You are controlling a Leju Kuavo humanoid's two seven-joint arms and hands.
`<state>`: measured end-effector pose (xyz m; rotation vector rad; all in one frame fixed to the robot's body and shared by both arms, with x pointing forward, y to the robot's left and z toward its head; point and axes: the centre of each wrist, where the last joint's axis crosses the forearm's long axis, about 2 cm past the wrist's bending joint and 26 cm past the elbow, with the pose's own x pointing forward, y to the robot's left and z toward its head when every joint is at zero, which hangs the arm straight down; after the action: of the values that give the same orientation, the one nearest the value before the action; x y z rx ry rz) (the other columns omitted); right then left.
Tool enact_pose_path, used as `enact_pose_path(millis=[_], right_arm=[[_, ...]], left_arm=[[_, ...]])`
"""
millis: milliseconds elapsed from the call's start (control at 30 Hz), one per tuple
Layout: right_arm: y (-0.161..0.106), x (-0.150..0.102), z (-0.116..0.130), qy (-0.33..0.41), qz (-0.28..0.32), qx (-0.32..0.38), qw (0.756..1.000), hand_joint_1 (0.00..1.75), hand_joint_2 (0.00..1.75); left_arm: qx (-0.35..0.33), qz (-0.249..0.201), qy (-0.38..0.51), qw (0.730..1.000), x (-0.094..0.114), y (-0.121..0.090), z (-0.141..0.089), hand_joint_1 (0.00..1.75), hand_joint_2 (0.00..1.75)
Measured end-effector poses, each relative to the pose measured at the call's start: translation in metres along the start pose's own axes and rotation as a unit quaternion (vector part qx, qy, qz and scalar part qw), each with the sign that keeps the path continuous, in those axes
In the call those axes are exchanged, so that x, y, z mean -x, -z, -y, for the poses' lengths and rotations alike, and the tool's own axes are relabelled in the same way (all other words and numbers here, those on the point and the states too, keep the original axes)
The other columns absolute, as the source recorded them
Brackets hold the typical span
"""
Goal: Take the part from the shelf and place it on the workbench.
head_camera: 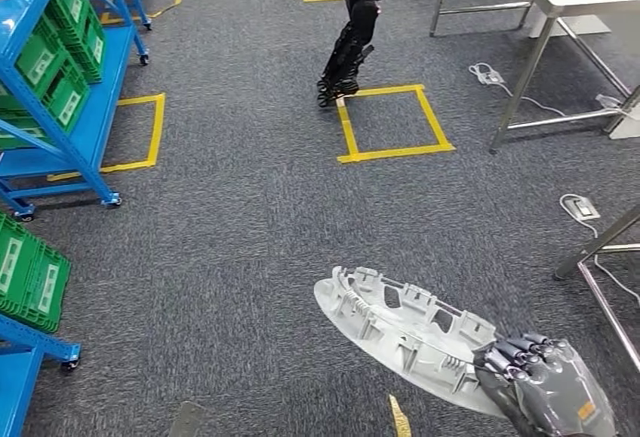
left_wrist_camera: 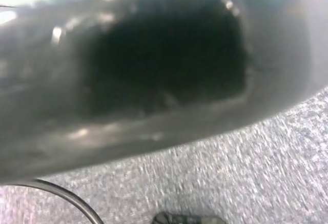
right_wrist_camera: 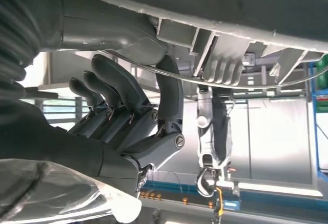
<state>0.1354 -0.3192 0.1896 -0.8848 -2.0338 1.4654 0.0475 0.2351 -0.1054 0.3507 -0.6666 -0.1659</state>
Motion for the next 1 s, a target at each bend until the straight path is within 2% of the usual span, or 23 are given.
enact_pose_path(millis=[1000], right_arm=[[0.0023, 0.0001, 0.0003, -0.003, 0.001, 0.006, 1.0, 1.75, 1.75]], left_arm=[[0.004, -0.001, -0.001, 1.0, 0.0001, 0.0006, -0.001, 0.0, 0.0]])
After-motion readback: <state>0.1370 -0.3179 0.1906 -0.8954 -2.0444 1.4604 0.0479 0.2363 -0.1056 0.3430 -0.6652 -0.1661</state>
